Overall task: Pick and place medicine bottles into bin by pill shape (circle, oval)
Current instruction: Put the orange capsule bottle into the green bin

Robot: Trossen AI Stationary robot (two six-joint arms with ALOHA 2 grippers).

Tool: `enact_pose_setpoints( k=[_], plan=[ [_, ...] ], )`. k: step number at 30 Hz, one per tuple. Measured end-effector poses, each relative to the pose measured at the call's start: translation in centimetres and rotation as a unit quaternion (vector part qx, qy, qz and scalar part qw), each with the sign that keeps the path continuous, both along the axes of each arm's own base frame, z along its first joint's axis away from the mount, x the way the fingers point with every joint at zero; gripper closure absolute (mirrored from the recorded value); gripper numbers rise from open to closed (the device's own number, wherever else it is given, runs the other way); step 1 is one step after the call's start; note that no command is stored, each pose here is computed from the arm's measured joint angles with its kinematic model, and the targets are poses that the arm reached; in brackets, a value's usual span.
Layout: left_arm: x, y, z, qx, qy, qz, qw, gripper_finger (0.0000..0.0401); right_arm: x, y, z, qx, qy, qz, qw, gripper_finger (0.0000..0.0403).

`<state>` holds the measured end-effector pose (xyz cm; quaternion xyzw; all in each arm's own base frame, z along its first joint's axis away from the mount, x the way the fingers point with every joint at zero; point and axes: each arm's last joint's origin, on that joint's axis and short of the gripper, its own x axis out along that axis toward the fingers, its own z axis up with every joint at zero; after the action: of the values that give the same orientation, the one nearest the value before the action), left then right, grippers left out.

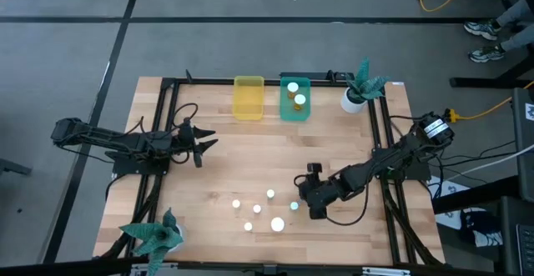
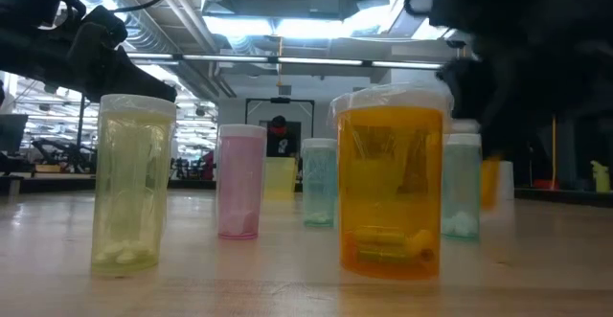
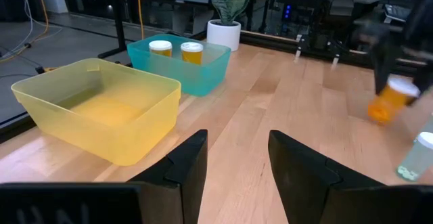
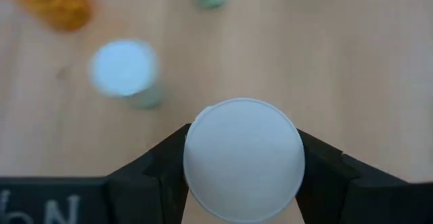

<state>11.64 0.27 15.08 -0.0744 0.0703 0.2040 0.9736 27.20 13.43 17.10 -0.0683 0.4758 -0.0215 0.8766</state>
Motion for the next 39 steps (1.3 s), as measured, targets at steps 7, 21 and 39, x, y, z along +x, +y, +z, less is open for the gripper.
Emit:
enact_pose_setpoints(
  k=[7,21,39],
  plan=[
    [0.0,0.0,0.0,0.000,0.000,0.000,1.000,0.0251,1.0,-1.8,5.3,-0.088,-0.033,-0.053,0.994,0.0201],
    [0.0,0.0,0.0,0.000,-0.001,0.000,1.000,0.0251,4.6,-11.5,10.8,-0.102,-0.083,-0.146,0.980,0.0197],
    [0.0,0.0,0.0,0.000,-0.001,0.000,1.000,0.0251,5.3,-21.7,11.5,-0.003,-0.149,-0.196,0.969,0.0193]
  ],
)
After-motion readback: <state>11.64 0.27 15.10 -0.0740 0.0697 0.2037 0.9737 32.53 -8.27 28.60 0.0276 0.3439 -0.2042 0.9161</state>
